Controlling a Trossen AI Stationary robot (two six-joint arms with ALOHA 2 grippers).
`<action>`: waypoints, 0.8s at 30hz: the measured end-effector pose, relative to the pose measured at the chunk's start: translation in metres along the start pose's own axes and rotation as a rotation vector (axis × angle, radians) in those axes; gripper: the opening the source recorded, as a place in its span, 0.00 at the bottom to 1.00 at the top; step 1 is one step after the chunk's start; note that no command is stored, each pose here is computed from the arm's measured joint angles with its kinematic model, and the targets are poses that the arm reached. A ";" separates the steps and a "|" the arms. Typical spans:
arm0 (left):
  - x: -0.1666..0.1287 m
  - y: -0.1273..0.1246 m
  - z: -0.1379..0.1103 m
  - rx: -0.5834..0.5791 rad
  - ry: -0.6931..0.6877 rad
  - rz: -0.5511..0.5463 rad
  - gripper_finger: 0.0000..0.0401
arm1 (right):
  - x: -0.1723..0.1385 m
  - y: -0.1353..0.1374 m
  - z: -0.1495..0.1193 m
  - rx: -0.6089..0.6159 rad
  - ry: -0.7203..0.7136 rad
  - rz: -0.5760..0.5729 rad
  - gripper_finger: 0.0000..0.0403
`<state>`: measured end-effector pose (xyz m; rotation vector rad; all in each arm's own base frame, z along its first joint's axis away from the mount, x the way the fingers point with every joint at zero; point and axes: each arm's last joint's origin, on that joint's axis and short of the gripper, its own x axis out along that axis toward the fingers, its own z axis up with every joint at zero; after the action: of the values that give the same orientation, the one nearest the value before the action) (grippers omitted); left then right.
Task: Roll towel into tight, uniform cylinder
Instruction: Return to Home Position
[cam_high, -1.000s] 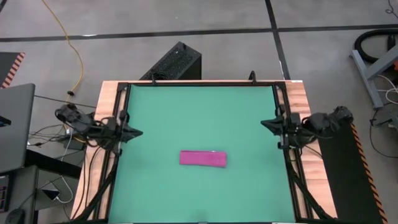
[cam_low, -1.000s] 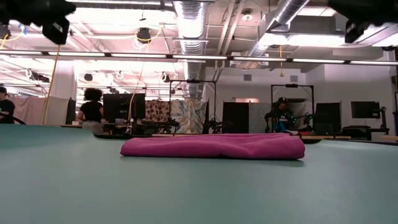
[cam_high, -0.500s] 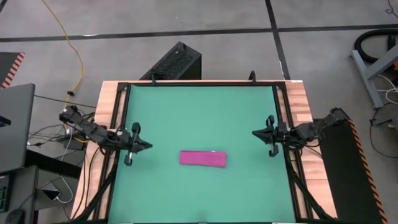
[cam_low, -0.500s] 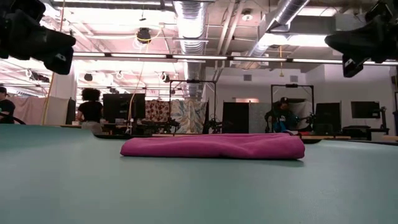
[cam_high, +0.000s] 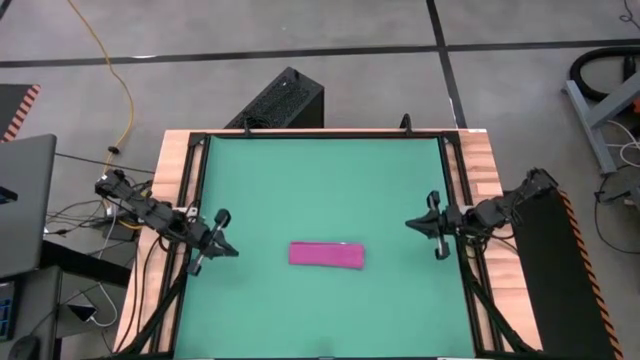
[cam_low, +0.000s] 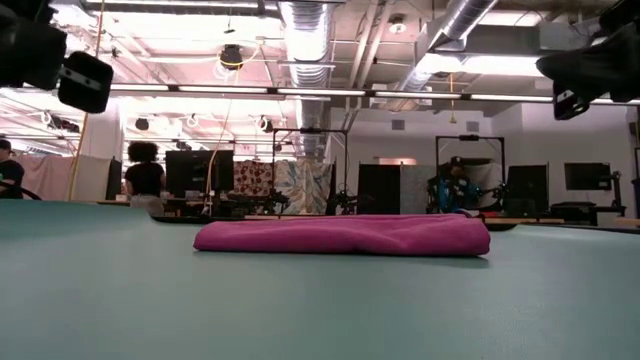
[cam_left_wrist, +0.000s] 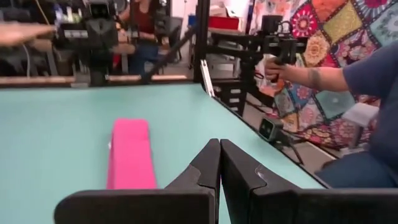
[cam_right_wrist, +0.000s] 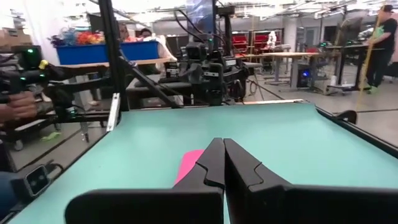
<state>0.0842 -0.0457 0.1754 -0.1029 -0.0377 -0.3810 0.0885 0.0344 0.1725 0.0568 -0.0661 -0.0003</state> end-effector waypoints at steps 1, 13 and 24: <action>0.000 0.000 -0.001 -0.014 0.013 -0.003 0.00 | 0.000 0.000 0.000 0.000 0.000 0.002 0.04; 0.000 -0.001 -0.004 0.082 0.040 -0.054 0.00 | 0.000 0.000 0.000 0.001 -0.002 0.003 0.10; -0.001 -0.008 -0.004 0.034 0.056 -0.269 0.00 | 0.000 0.000 0.000 0.002 -0.003 0.004 0.10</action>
<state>0.0805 -0.0527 0.1717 -0.0536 -0.0021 -0.6516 0.0884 0.0348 0.1726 0.0584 -0.0695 0.0033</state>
